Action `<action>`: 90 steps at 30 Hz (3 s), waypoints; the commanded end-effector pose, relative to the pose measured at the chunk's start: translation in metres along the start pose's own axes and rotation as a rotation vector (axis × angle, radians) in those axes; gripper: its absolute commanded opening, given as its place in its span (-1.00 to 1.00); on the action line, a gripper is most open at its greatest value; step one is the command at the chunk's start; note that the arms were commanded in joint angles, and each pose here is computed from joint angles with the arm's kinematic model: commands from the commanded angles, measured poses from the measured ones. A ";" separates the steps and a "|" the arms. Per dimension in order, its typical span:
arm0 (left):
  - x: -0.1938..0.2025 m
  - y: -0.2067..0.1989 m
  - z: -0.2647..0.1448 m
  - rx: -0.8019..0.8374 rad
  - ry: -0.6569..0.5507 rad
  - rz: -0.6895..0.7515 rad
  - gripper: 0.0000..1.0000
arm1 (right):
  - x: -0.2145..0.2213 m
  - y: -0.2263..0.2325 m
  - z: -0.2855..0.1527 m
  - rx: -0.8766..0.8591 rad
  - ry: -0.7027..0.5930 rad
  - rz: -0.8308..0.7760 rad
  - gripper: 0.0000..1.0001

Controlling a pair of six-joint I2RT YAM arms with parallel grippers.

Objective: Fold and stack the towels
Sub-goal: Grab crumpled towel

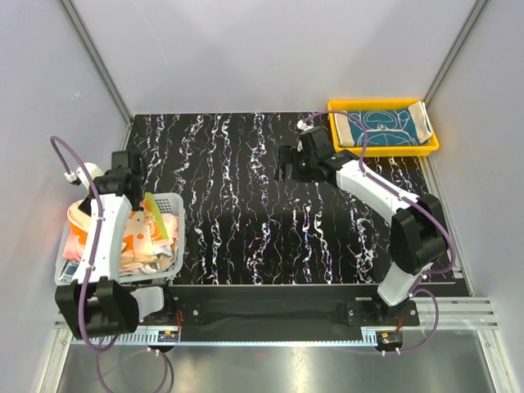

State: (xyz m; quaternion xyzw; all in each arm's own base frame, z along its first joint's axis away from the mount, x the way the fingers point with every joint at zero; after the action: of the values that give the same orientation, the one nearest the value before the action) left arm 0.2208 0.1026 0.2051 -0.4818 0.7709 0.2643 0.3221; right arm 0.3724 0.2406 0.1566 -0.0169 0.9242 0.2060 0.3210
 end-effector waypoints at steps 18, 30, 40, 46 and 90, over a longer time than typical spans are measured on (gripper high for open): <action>0.024 0.017 0.054 -0.091 0.199 -0.086 0.28 | 0.004 0.019 -0.023 -0.078 -0.046 -0.027 1.00; 0.056 0.036 0.057 -0.119 0.256 -0.084 0.18 | 0.009 0.017 -0.018 -0.077 -0.029 -0.025 0.99; 0.050 0.039 0.049 -0.095 0.241 -0.096 -0.55 | 0.010 0.013 -0.019 -0.062 -0.031 -0.029 1.00; 0.024 0.043 0.033 -0.058 0.164 -0.105 -0.90 | 0.011 0.013 -0.018 -0.061 -0.029 -0.029 0.99; -0.048 -0.189 -0.319 1.217 -0.131 0.243 -1.00 | -0.050 -0.003 -0.098 0.109 -0.338 0.050 0.99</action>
State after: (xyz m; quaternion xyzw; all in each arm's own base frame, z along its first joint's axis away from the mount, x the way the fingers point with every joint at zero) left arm 0.3273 -0.1522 0.4069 -0.1212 0.8324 -0.1345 0.5238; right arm 0.3502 0.2084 0.2171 0.0202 0.8926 0.1734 0.4157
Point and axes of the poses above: each gripper's point midway between its finger pads, its own z axis out along the fingers, its own y axis along the line the jaws close on, x = y × z, the point moved 2 cm from there along -z, back along the fingers, and after that the axes turned 3 degrees about z, right-handed, at the moved point
